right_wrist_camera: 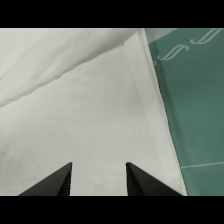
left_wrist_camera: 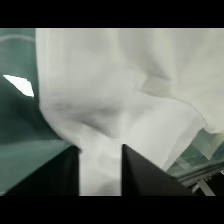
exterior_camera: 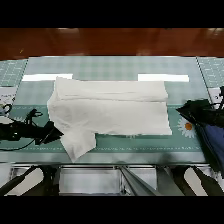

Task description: Fold the shirts.

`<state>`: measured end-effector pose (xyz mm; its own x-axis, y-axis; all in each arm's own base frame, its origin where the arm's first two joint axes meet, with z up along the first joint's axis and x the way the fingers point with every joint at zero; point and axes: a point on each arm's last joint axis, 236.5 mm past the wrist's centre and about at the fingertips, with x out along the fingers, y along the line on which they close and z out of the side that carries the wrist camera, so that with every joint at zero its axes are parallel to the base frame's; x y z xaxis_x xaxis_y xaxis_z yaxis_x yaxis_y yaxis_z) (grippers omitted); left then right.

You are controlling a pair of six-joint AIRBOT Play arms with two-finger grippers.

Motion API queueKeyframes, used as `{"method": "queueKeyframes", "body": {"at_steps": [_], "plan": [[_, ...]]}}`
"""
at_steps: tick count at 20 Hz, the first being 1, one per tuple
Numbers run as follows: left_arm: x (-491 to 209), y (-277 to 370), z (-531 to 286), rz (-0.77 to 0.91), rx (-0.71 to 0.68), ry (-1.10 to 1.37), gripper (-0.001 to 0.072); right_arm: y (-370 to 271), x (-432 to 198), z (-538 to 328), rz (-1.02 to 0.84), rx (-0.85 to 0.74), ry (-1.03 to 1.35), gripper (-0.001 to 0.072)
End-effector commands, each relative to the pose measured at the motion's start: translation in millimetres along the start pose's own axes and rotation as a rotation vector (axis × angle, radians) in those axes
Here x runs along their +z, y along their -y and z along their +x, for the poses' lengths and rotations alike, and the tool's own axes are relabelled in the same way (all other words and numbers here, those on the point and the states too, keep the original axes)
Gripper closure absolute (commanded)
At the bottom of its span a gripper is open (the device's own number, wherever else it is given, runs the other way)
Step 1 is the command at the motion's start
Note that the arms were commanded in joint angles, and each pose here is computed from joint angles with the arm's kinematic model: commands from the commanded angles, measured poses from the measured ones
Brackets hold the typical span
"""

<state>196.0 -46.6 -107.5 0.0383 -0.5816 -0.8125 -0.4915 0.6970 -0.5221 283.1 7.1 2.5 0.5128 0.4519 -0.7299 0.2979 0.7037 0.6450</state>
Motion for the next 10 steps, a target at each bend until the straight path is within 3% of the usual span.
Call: {"method": "queueKeyframes", "body": {"at_steps": [1,6,10], "plan": [[5.5,20.8,9.8,0.032,-0.026,0.024,0.0688,2.6,3.2,-0.3,0.021,-0.01,0.014,0.0299],[-2.7,39.4,8.3,0.109,-0.06,-0.016,0.0687,66.6,-19.6,-16.3,0.151,-0.209,-0.055,0.0299],[-6.3,44.7,3.1,0.132,-0.07,-0.031,0.0687,90.8,-46.7,-17.5,0.302,-0.197,-0.092,0.03]]}}
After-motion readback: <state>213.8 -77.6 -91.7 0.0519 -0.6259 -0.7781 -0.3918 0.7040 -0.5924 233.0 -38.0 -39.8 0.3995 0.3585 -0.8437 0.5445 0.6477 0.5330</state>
